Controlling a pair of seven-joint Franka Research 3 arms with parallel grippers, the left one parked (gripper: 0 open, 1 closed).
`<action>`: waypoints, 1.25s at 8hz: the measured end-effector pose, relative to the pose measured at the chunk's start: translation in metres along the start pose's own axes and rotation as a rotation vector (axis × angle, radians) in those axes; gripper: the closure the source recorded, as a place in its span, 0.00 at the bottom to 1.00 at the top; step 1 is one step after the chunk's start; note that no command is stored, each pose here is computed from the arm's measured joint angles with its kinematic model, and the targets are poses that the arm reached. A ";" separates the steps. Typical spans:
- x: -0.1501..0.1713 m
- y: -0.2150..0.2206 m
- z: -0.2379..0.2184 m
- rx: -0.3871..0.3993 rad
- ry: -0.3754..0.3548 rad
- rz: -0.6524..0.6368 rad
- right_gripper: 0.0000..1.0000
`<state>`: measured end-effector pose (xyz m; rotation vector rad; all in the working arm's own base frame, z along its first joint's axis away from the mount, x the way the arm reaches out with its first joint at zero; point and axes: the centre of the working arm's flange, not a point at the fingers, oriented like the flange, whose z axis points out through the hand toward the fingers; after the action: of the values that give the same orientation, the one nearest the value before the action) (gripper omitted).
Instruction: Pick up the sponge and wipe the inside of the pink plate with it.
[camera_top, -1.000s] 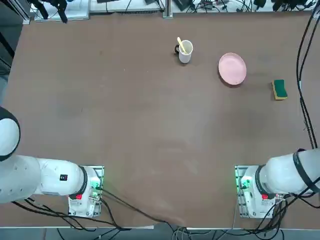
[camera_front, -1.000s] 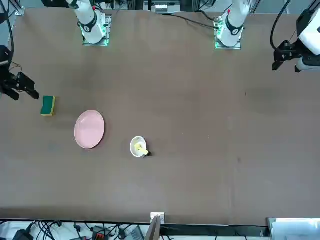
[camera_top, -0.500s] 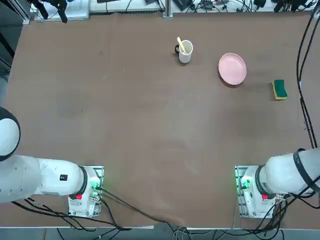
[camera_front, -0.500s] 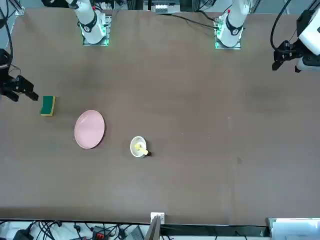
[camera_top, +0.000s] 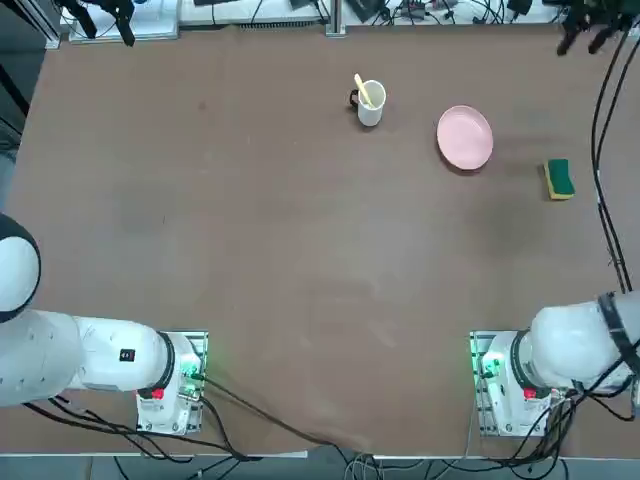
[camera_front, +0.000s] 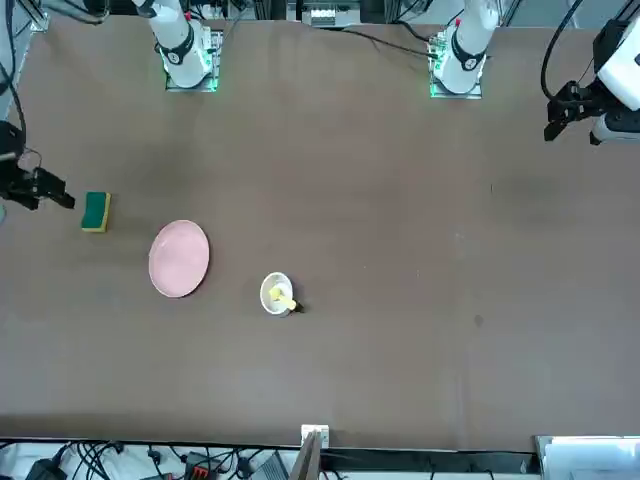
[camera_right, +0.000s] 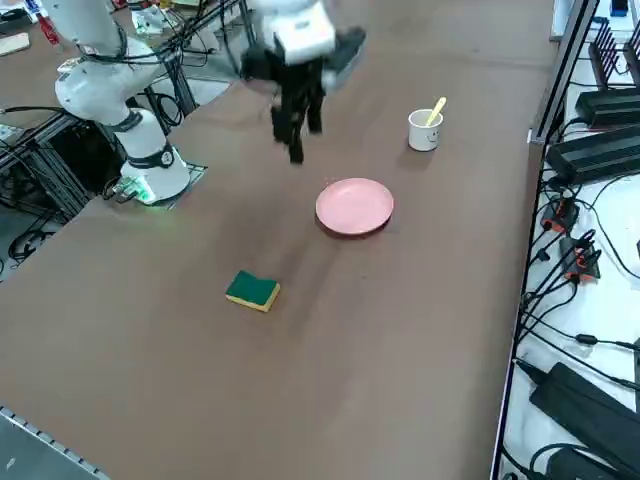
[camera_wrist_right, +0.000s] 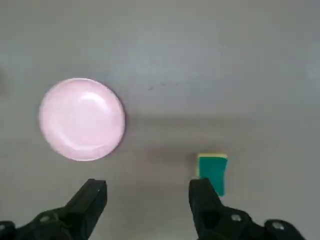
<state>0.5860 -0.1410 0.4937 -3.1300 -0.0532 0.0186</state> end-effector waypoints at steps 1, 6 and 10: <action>-0.002 0.020 0.019 -0.003 0.012 0.006 0.00; -0.026 0.048 0.152 -0.025 0.074 0.053 0.00; -0.068 0.081 0.232 -0.013 0.033 0.119 0.00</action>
<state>0.5179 -0.2213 0.2618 -3.1411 0.1333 -0.0333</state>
